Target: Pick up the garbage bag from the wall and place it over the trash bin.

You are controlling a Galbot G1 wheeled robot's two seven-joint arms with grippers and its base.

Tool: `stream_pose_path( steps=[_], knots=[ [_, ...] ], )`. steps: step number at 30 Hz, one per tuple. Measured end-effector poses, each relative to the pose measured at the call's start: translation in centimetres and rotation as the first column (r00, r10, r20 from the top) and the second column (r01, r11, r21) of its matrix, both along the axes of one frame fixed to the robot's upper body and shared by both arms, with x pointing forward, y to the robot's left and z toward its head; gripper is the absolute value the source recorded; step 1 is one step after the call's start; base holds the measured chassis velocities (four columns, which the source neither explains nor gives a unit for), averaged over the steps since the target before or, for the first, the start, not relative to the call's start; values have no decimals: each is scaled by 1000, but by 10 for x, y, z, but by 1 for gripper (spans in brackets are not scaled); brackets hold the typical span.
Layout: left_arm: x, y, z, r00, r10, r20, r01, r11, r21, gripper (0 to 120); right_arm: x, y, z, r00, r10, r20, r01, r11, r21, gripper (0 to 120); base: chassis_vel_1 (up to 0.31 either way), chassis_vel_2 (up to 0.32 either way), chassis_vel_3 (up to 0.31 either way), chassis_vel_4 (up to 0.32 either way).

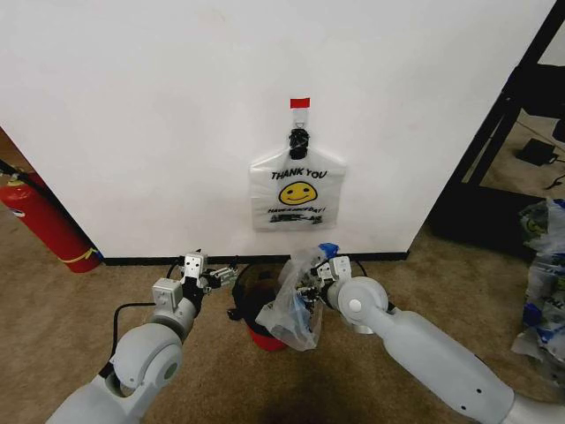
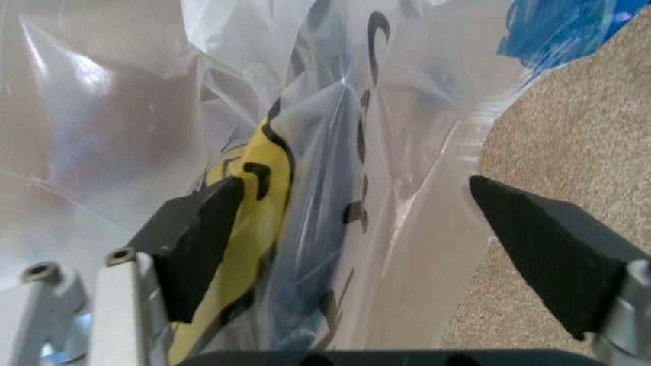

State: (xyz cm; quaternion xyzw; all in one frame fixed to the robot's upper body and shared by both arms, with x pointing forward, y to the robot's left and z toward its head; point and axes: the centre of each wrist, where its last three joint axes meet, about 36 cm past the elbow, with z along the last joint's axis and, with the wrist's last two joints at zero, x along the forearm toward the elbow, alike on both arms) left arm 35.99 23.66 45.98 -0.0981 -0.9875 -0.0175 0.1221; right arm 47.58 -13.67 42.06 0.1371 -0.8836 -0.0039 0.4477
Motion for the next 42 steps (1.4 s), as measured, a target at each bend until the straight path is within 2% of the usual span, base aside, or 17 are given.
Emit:
stream_pose_path(
  steps=[3, 6, 9, 15, 17, 23, 25, 34, 37, 40, 41, 42],
  knots=[
    [0, -2, -1, 1000, -3, -1, 3, 1000, -2, 100, 1, 4, -2, 1000, -3, -4, 3, 1000, 0, 79, 0, 0, 0, 0],
    [-1, -2, -1, 1000, -4, 1, 4, 1000, -2, 100, 2, 6, -5, 1000, -8, -9, 8, 1000, -2, 65, 0, 0, 0, 0],
    [-1, -3, -1, 1000, -5, 1, 5, 1000, -2, 100, 3, 7, -5, 1000, -11, -9, 11, 1000, -1, 57, 0, 0, 0, 0],
    [-5, -4, -4, 1000, -7, -2, 7, 1000, 1, 100, 4, 5, -4, 1000, -23, -8, 23, 1000, -2, 31, 0, 0, 0, 0],
    [-5, -4, -3, 1000, -7, -1, 7, 1000, 0, 100, 4, 5, -4, 1000, -24, -8, 23, 1000, -3, 29, 0, 0, 0, 0],
    [-7, -4, -2, 1000, -8, 5, 8, 1000, 1, 100, 2, 7, -4, 1000, -25, -9, 25, 1000, -10, 3, 0, 0, 0, 0],
    [-8, -3, -2, 1000, -6, 6, 6, 1000, 3, 100, 1, 7, -4, 1000, -25, -8, 25, 1000, -9, 0, 0, 0, 0, 0],
    [-13, -1, 1, 1000, -4, 17, 4, 1000, 7, 100, -1, 9, 6, 999, -40, 18, 40, 999, -11, 0, 0, 0, 0, 0],
    [-14, -1, 13, 999, -12, 36, 11, 1000, 6, 100, -6, 3, 17, 997, -63, 53, 62, 998, 11, 0, 0, 0, 0, 0],
    [-14, -1, 36, 998, -40, 55, 40, 999, -3, 100, -16, -5, 29, 989, -92, 118, 87, 995, 42, 0, 0, 0, 0, 0],
    [-14, -1, 36, 998, -40, 55, 40, 999, -3, 100, -16, -5, 29, 989, -92, 118, 87, 995, 42, 0, 0, 0, 0, 0],
    [-13, -1, 51, 996, -62, 64, 63, 998, -5, 100, -23, -10, 34, 982, -109, 157, 100, 993, 67, 0, 0, 0, 0, 0]
  ],
)
